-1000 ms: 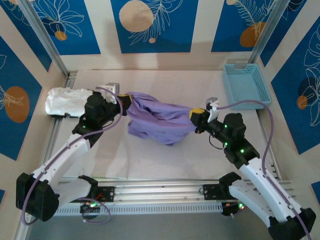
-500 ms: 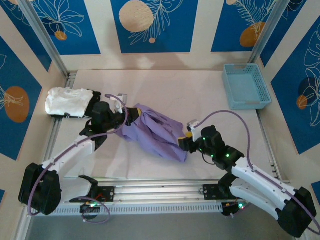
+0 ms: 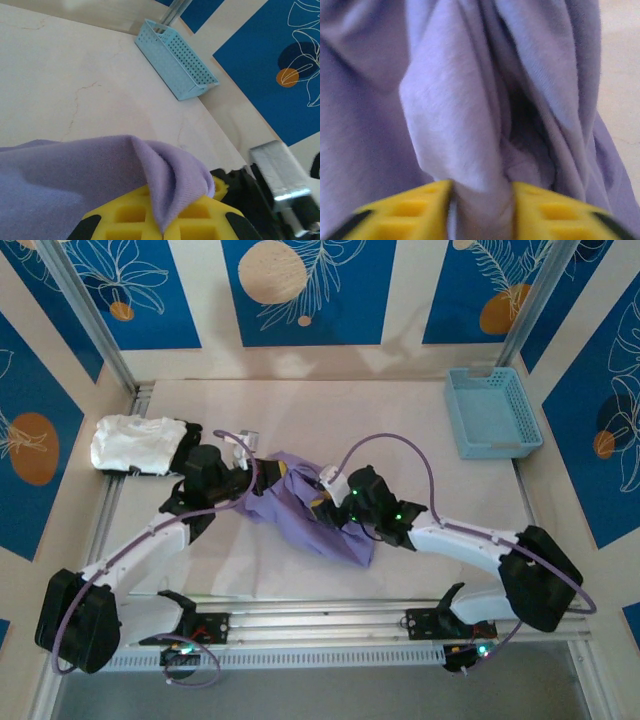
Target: Fold the inside-out t-shirt
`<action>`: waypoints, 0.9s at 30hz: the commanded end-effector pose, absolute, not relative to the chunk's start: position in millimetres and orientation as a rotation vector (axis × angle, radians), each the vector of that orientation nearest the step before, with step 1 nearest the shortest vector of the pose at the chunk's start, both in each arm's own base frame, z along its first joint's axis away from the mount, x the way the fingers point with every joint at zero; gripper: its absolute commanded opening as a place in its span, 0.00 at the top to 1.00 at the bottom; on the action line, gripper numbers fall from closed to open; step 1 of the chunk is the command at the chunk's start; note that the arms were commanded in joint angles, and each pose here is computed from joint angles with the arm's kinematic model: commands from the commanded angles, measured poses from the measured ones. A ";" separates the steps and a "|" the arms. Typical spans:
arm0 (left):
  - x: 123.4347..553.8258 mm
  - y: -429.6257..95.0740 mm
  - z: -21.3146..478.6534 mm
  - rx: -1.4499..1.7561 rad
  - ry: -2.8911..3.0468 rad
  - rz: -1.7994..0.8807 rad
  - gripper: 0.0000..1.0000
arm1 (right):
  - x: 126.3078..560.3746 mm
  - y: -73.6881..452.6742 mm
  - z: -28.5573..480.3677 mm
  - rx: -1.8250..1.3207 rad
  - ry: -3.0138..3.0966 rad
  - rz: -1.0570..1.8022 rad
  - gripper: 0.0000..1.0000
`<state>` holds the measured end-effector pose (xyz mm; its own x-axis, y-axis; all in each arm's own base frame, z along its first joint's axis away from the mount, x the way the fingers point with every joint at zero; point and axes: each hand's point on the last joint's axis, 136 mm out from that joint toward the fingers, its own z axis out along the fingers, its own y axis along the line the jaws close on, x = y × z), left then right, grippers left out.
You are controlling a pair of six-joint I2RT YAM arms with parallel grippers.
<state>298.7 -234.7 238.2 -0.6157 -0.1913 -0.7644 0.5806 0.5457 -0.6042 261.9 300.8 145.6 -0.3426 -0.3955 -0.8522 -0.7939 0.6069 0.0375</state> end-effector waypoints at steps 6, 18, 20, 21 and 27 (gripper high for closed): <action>323.3 -213.6 291.5 0.209 1.805 -1.024 1.00 | 296.8 263.8 290.0 -0.708 1.711 0.686 1.00; 363.3 -196.7 355.2 0.099 1.691 -0.958 0.99 | 296.5 213.9 450.4 -0.663 1.467 0.791 1.00; 364.2 -188.2 332.5 0.066 1.741 -0.896 0.99 | 294.0 217.0 433.2 -0.690 1.511 0.820 1.00; 363.5 -183.6 322.0 0.055 1.761 -0.862 0.99 | 291.8 219.0 422.7 -0.701 1.535 0.846 1.00; 321.6 -171.3 221.1 0.051 1.987 -0.811 0.85 | 217.4 262.9 330.4 -1.009 1.657 1.197 1.00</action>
<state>332.8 -195.5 280.5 -0.4522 -0.3183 -0.8331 0.4872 0.6943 -0.5297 268.1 245.6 351.0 -0.2810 -0.0685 -0.9573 -0.8788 0.4193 0.2279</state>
